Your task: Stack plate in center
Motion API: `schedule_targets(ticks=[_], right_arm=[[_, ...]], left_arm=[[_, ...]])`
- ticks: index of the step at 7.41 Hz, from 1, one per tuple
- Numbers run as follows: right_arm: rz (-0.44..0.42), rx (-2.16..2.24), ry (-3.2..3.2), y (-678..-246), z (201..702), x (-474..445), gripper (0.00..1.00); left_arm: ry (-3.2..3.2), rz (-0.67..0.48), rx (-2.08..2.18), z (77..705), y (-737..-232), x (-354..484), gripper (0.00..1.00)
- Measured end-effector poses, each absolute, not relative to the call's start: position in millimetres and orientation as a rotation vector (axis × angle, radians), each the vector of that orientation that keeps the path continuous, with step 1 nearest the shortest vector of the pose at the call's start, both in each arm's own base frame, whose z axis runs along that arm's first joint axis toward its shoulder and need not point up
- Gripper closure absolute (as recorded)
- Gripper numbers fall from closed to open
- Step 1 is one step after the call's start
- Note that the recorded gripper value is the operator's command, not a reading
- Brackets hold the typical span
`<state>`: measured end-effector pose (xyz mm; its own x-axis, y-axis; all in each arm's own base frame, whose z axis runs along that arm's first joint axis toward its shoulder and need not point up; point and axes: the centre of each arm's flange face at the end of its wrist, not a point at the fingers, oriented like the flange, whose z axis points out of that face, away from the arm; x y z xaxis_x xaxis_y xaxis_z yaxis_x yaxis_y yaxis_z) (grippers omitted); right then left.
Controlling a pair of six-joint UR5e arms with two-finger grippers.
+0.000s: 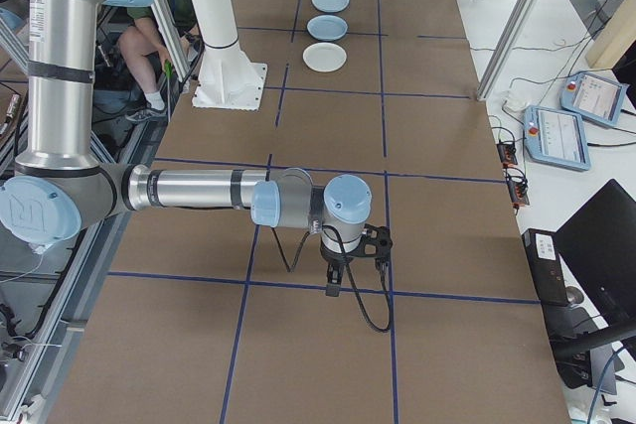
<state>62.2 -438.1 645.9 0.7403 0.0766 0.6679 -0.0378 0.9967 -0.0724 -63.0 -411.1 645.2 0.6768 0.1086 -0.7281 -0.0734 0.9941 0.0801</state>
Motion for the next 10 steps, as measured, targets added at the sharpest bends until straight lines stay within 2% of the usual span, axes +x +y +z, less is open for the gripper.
schedule_targets(ticks=[7, 10], right_arm=[[0.063, -0.055, -0.735, -438.1, 645.9, 62.2, 0.00], [0.063, -0.055, -0.735, -438.1, 645.9, 62.2, 0.00]], left_arm=[[0.827, 0.134, 0.085, 628.9, -420.5, -56.7, 0.00], [0.838, 0.138, 0.094, 637.1, -431.8, -7.0, 0.00]])
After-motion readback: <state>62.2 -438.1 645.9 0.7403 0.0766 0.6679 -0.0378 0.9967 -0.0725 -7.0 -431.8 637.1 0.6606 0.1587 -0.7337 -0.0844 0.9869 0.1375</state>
